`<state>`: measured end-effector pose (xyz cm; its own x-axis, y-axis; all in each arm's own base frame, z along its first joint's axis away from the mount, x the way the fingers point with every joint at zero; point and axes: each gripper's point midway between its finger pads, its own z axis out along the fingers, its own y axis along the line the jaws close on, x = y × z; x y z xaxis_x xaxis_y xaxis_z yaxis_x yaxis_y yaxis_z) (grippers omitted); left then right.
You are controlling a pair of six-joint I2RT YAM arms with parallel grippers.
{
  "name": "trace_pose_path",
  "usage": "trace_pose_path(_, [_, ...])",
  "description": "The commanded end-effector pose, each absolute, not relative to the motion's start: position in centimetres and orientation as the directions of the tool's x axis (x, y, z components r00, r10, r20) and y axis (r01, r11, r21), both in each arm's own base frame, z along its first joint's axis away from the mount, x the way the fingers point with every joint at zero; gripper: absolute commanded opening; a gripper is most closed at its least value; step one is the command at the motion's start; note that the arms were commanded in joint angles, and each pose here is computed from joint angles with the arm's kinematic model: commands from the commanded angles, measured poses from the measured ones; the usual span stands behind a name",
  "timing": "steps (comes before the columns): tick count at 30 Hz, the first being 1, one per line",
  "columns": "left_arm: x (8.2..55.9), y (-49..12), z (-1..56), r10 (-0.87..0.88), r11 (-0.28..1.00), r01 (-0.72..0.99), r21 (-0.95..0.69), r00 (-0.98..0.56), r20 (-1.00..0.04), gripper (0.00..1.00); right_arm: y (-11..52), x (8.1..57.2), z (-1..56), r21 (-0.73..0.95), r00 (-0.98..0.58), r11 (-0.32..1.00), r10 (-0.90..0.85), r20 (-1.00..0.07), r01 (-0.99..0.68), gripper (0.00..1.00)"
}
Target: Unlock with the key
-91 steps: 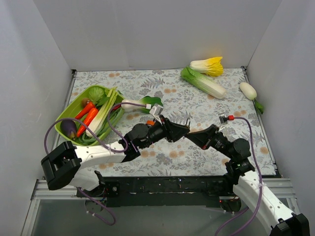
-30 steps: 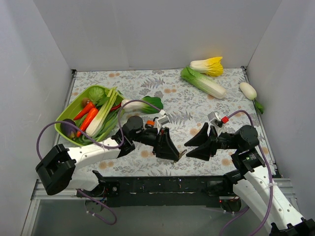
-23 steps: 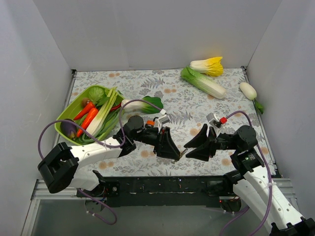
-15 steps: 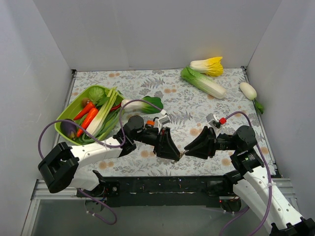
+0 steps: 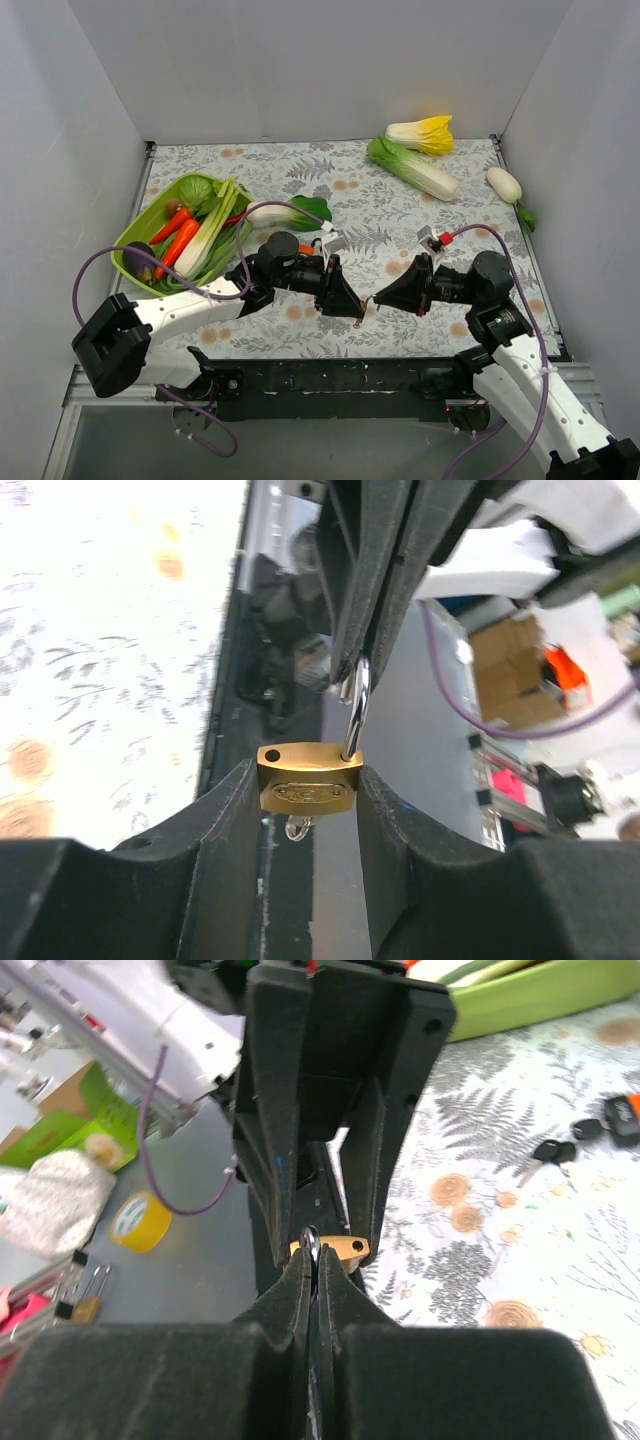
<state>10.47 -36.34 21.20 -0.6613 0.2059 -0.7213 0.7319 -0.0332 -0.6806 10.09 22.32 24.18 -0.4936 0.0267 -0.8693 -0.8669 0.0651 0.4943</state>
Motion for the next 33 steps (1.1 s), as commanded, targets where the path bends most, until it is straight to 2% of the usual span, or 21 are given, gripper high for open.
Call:
trace_pose_path(1, [17.5,-36.1,19.5,0.07,0.338,0.75,-0.569,-0.623,-0.779,0.0,22.6,11.5,23.0,0.535,-0.537,0.14,0.024,-0.843,-0.833,0.01])
trace_pose_path(6, [21.1,-34.7,15.3,0.076,0.588,0.652,-0.478,-0.633,-0.77,0.0,22.7,15.1,18.8,0.623,-0.644,0.319,0.047,-0.763,-0.714,0.01])
trace_pose_path(9, [22.4,-34.1,13.0,0.104,0.69,0.593,-0.415,-0.648,-0.754,0.0,22.7,16.9,17.0,0.637,-0.67,0.39,0.065,-0.739,-0.665,0.01])
trace_pose_path(14, [23.2,-33.6,10.6,0.144,0.779,0.524,-0.344,-0.684,-0.716,0.0,22.8,19.0,14.3,0.649,-0.702,0.46,0.074,-0.708,-0.606,0.01])
trace_pose_path(22, [23.5,-34.4,7.7,0.188,0.823,0.465,-0.327,-0.765,-0.616,0.0,22.6,22.2,11.8,0.627,-0.707,0.562,0.101,-0.7,-0.54,0.01])
trace_pose_path(26, [23.7,-33.3,4.6,0.211,0.875,0.41,-0.259,-0.803,-0.557,0.0,22.1,23.6,10.1,0.614,-0.715,0.624,0.123,-0.688,-0.483,0.15])
trace_pose_path(29, [24.3,-33.4,4.3,0.21,0.882,0.398,-0.251,-0.811,-0.547,0.0,21.9,24.2,9.2,0.607,-0.728,0.652,0.12,-0.674,-0.454,0.29])
trace_pose_path(30, [24.5,-33.4,4.0,0.226,0.88,0.408,-0.243,-0.81,-0.542,0.0,21.8,24.4,9.1,0.606,-0.734,0.662,0.122,-0.668,-0.441,0.37])
trace_pose_path(33, [26.2,-33.1,4.0,0.232,0.888,0.4,-0.228,-0.816,-0.53,0.0,21.2,24.3,8.4,0.597,-0.748,0.692,0.125,-0.652,-0.405,0.47])
